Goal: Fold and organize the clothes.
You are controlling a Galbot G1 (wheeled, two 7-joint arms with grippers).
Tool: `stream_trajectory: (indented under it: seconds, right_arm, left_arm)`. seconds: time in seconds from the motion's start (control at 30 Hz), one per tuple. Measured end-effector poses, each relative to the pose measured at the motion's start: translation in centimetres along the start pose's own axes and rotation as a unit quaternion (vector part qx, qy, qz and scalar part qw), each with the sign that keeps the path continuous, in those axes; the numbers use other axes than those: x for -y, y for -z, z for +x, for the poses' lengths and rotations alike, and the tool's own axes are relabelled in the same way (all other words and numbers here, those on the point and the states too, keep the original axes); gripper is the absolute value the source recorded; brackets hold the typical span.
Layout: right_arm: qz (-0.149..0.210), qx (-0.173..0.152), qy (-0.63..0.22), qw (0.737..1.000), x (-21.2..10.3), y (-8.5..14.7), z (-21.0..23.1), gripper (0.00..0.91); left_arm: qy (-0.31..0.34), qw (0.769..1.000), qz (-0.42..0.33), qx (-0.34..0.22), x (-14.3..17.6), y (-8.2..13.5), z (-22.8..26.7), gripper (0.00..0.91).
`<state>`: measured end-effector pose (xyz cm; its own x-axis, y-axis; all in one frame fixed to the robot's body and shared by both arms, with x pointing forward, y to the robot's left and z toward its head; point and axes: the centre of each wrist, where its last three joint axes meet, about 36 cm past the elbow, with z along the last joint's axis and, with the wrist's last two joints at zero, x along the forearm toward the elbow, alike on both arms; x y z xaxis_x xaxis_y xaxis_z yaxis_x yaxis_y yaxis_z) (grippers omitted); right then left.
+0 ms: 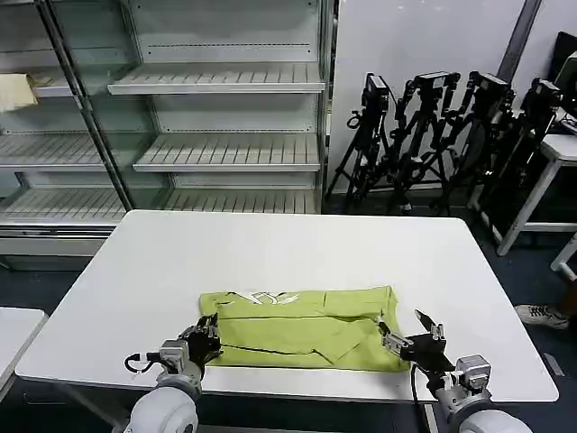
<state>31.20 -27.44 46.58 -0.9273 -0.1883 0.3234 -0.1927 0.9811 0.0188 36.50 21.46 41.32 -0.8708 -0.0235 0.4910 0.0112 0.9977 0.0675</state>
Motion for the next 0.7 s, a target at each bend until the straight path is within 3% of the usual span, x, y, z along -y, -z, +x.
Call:
stream_trajectory:
  seconds: [0.23,0.43,0.7]
  right_arm:
    - [0.004,0.004,0.005,1.0,-0.2,0.3,-0.2,0.907]
    - [0.004,0.008,0.009,1.0,-0.4,0.5,-0.4,0.907]
    - [0.001,0.01,0.011,1.0,-0.6,0.5,-0.5,0.907]
  left_arm:
    - [0.026,0.999,-0.034,0.012,-2.0,0.2,-0.2,0.0]
    - [0.072,0.995,-0.068,0.017,-6.7,0.7,-0.3,0.0]
    - [0.134,0.981,-0.121,0.064,-13.5,4.3,1.2,0.0]
